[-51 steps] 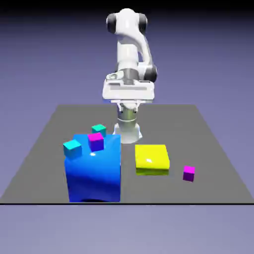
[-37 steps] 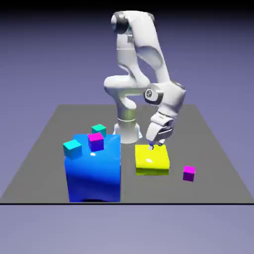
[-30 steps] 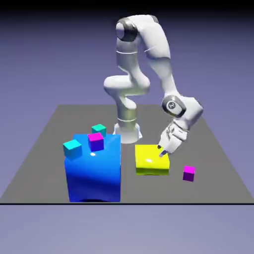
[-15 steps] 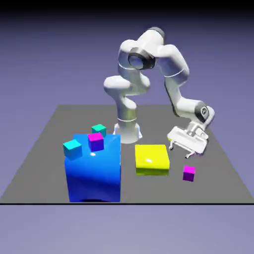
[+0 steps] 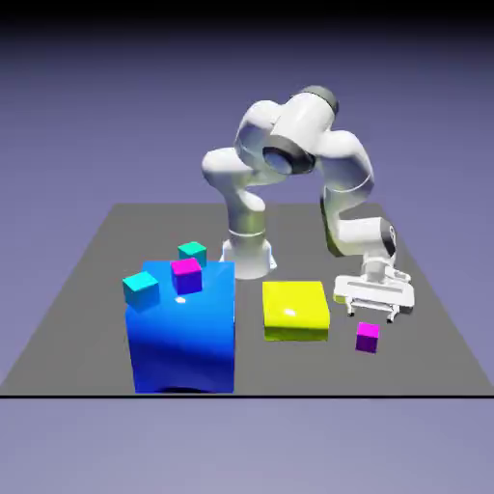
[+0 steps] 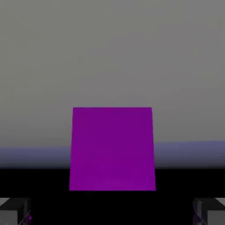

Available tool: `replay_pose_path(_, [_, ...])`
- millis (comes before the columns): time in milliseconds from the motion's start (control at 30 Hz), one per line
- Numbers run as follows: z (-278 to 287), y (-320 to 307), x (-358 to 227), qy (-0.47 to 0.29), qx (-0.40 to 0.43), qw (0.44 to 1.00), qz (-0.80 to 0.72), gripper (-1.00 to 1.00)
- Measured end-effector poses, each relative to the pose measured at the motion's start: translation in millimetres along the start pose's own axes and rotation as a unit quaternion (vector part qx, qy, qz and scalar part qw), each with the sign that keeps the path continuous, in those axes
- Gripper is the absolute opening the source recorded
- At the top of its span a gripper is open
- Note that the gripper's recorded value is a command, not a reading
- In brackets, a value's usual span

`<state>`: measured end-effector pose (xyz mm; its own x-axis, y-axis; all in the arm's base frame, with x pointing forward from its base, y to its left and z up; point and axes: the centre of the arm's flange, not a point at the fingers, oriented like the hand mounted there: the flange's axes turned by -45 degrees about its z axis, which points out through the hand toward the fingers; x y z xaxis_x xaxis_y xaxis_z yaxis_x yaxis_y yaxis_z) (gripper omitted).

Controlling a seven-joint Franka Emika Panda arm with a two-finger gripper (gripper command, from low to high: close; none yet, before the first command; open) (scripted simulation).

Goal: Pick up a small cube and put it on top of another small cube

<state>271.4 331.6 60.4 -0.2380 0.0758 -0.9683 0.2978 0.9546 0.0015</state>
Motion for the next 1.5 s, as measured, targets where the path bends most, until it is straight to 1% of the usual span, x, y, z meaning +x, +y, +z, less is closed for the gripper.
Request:
replay_pose_path(33, [17.7,-1.0,6.3,-0.001,0.0,1.0,-0.001,0.0])
replay_pose_path(67, [20.1,-1.2,7.1,-0.001,0.0,1.0,-0.001,-1.0])
replay_pose_path(133, [20.1,-1.2,7.1,-0.001,0.0,1.0,-0.001,-1.0])
replay_pose_path(233, [-32.5,-1.2,-11.4,0.0,0.0,1.0,-0.001,-1.0])
replay_pose_path(333, [-20.2,7.9,-51.3,0.027,0.026,0.997,0.074,-1.0])
replay_pose_path(433, [45.3,-10.9,-80.9,0.006,0.127,0.989,0.072,-1.0])
replay_pose_path(533, [104.9,-36.0,-120.3,-0.008,0.224,0.971,0.087,-1.0])
replay_pose_path(733, [200.5,-104.2,-223.5,-0.017,0.392,0.904,0.167,-1.0])
replay_pose_path(933, [251.3,-174.3,-299.3,-0.019,0.499,0.84,0.213,-1.0])
replay_pose_path(1167, [281.3,-270.3,-394.3,-0.004,0.59,0.752,0.293,-1.0])
replay_pose_path(1367, [295.1,-302.4,-374.7,-0.001,0.661,0.731,0.17,-1.0])
replay_pose_path(1400, [295.1,-302.4,-374.7,-0.001,0.661,0.731,0.169,-1.0])
replay_pose_path(1467, [305.0,-341.8,-350.0,-0.001,0.661,0.731,0.169,-1.0])
replay_pose_path(1500, [306.5,-350.8,-344.3,-0.001,0.661,0.731,0.169,1.0])
